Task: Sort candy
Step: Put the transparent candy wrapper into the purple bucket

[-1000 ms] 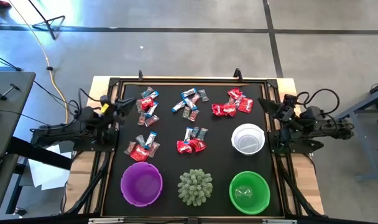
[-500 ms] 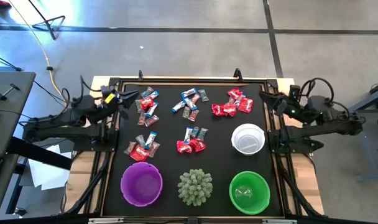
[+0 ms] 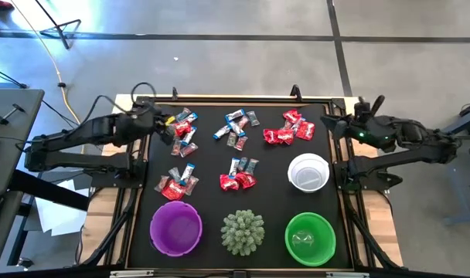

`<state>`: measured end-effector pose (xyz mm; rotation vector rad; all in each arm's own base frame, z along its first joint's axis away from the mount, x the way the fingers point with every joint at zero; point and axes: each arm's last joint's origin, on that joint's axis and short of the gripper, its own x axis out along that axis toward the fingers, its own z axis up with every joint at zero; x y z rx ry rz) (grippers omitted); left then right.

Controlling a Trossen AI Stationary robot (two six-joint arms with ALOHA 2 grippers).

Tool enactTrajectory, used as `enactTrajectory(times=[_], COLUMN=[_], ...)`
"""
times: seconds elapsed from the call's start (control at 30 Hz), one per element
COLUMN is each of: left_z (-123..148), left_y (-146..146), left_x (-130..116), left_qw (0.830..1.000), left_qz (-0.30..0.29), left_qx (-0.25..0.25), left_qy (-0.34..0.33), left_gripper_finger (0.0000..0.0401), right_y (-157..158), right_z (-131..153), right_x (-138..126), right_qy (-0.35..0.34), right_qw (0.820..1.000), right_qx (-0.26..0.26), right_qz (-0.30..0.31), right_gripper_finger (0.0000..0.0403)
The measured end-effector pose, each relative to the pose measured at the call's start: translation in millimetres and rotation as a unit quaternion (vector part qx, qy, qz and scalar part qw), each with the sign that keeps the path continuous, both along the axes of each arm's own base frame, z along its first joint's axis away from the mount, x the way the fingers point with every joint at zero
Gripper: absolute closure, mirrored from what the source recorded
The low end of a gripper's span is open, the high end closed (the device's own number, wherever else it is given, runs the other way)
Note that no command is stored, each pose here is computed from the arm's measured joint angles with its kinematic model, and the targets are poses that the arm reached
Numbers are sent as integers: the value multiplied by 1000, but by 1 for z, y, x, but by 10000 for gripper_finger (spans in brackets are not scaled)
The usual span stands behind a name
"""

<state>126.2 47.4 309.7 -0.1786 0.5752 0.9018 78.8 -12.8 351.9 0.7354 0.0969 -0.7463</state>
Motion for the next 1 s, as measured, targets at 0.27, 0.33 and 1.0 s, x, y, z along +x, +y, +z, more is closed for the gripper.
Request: enactTrajectory(times=[0.27,0.33,1.0], left_z=[-28,-36,-104], left_y=[13,15,30], left_x=[12,17,68], left_qw=[987,982,923], left_qz=[69,71,88], left_qx=[-128,-147,-248], left_qy=[64,97,280], left_gripper_finger=[366,366,366], right_y=[1,1,3], right_z=[-6,-6,-7], right_x=[-3,-3,-2], right_qy=[30,32,42], right_qw=[998,998,996], right_qx=[48,55,70], right_qz=[-7,4,43], right_gripper_finger=[220,220,220])
